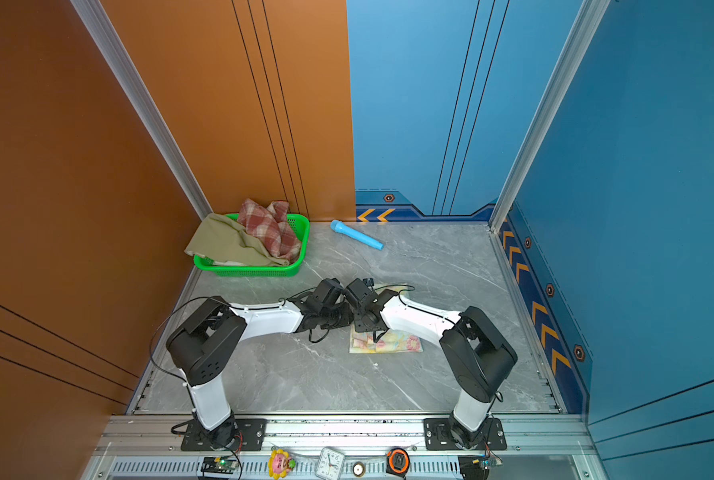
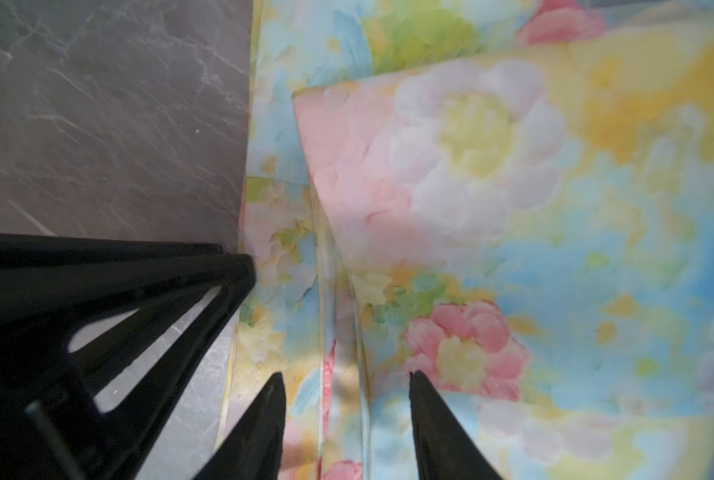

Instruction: Fold and stack the skirts

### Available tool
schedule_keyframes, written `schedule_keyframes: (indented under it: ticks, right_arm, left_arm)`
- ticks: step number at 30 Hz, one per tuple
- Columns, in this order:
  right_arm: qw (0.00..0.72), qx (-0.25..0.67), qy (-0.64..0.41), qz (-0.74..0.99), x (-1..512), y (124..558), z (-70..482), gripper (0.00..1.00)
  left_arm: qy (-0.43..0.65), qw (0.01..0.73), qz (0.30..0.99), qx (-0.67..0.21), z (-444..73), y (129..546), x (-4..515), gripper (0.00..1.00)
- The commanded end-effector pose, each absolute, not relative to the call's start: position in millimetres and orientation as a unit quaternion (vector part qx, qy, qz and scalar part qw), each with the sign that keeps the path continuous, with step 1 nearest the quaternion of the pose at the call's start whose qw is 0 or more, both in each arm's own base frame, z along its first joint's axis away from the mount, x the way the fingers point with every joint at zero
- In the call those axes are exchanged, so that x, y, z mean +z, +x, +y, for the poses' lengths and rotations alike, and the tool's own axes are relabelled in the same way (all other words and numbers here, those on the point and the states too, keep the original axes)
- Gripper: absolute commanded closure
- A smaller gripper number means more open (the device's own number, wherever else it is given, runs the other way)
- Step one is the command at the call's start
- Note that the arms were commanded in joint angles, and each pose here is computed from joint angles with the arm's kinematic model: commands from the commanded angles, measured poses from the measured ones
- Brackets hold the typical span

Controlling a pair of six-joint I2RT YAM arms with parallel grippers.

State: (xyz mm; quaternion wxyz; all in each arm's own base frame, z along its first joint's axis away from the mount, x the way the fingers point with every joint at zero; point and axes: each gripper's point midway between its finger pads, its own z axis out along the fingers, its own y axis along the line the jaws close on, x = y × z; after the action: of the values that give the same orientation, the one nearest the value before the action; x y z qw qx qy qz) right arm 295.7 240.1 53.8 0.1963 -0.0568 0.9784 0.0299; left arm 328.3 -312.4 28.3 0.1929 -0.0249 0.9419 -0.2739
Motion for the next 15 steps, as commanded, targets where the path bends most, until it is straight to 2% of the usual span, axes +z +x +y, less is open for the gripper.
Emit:
schedule_keyframes:
  ticks: [1, 8, 15]
  right_arm:
    - [0.196, -0.014, -0.062, 0.979, 49, 297, 228, 0.54]
    - [0.194, -0.042, -0.06, 0.978, 35, 301, 224, 0.61]
    - [0.192, -0.054, -0.056, 0.978, 26, 305, 224, 0.77]
  left_arm:
    - [-0.029, 0.138, 0.962, -0.234, -296, 310, -14, 0.81]
    - [-0.03, 0.129, 0.962, -0.24, -298, 308, -25, 1.0]
    - [-0.032, 0.124, 0.961, -0.245, -297, 304, -31, 1.0]
